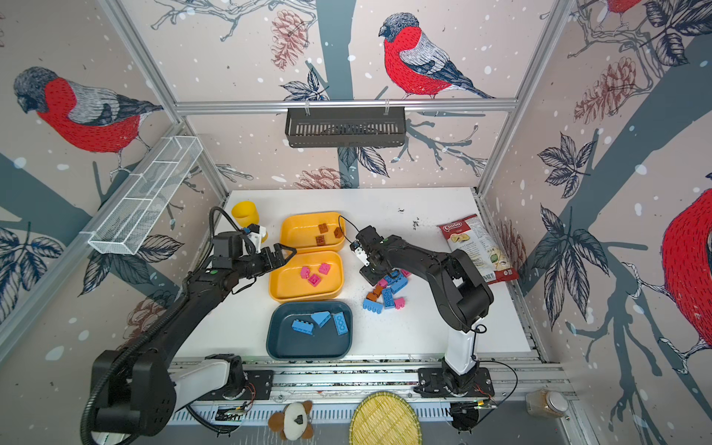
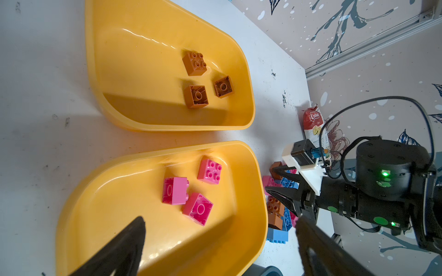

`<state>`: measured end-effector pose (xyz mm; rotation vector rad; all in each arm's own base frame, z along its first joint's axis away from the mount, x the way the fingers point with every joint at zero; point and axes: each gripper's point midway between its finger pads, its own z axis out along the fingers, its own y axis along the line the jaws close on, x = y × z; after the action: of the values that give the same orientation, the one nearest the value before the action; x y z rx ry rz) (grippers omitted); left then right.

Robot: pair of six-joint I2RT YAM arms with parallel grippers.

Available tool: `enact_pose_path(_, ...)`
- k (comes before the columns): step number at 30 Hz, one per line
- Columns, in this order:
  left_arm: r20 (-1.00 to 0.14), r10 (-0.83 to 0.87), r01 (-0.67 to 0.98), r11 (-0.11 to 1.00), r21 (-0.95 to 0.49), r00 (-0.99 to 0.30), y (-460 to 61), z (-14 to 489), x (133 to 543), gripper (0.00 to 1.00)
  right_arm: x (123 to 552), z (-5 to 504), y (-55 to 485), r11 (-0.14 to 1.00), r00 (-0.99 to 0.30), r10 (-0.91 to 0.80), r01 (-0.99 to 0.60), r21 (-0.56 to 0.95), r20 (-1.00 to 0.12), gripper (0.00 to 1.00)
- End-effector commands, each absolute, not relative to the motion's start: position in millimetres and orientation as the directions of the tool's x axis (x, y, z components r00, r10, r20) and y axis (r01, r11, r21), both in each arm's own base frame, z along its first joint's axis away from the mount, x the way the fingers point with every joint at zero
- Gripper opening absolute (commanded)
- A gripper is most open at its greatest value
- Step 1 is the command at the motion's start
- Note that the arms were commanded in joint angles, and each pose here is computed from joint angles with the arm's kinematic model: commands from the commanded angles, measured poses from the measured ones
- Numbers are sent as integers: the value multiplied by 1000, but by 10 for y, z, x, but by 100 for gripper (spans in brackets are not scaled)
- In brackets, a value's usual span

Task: Sort the legos into containers by color
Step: Pick up the lego from the center of the table.

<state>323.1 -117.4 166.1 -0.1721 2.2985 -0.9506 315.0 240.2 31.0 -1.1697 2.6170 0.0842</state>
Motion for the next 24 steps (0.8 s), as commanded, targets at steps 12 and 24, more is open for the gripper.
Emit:
enact_pose_path(12,-529,-336,143,726,-672,-780,-1185,1701,3235,97,3163,176,2366,654,-628,-751,-749,-107,-202,32)
enact_pose_path(24,-553,-346,123,757,-642,-758,-1061,1784,3223,97,3006,1345,3292,520,-465,-689,-851,67,-556,28)
